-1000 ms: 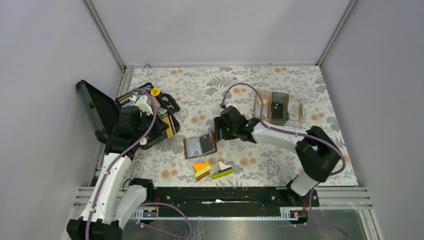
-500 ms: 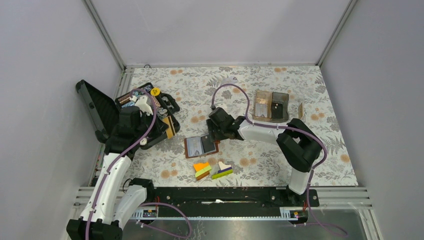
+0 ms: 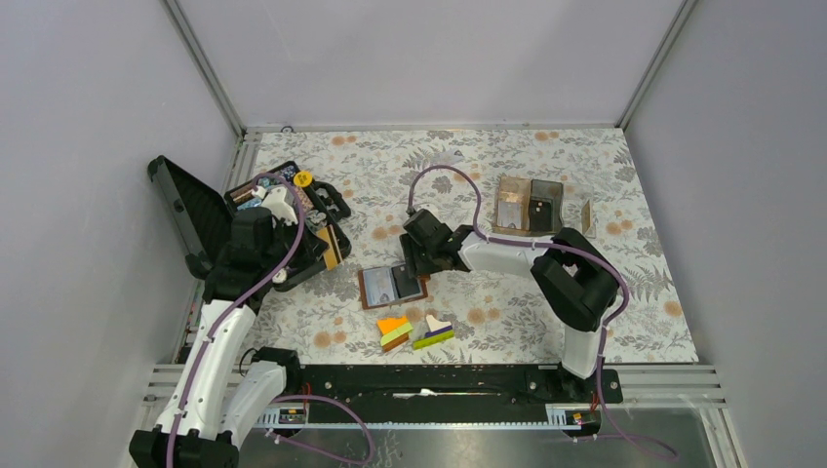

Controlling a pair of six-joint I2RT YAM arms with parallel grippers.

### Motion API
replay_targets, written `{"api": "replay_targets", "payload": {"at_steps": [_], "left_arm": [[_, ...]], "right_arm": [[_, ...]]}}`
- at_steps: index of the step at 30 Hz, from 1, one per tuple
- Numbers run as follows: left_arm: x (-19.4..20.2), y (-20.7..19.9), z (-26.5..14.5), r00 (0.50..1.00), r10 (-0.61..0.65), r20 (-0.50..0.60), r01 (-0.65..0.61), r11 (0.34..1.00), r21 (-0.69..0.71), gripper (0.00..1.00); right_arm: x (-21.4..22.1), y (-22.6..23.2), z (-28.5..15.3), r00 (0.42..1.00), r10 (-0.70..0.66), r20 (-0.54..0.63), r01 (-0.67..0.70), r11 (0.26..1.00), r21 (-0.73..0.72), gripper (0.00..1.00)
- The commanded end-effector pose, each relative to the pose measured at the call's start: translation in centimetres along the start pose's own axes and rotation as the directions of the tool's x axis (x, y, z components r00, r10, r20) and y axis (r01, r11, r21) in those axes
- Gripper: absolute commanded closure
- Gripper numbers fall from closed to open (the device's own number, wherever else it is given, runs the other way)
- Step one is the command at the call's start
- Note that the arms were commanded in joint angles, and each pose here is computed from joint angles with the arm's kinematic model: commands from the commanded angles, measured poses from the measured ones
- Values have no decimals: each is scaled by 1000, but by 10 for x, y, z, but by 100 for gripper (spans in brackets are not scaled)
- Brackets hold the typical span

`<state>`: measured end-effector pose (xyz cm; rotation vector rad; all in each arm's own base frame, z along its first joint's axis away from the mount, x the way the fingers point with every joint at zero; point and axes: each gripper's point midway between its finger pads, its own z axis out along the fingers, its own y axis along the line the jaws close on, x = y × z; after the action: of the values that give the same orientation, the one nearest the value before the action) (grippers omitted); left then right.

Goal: Put the credit cards into the card holder
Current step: Turn over the card slot in the card holder.

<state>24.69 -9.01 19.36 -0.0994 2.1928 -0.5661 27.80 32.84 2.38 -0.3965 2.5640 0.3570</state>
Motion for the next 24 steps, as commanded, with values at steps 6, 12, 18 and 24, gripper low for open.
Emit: {"api": "replay_targets", "payload": {"at_steps": [6,12,18,24], "left_arm": [[-17,-7,-5,998,26,65,-27,999,18,100],[-12,-15,-2,999,-14,43,11,998,66,100],[13,-27,15,986,-163,-25,165,972,167,100],[32,-29,28,965,-250,-76,261,944,202,100]], "right_arm": [[10,3,-15,1000,28,-8,-28,999,-29,49],[7,5,-23,999,38,6,-37,998,-44,63],[7,-3,-31,999,41,19,-41,999,-20,73],[14,-10,-30,999,34,17,-35,999,6,77]]}}
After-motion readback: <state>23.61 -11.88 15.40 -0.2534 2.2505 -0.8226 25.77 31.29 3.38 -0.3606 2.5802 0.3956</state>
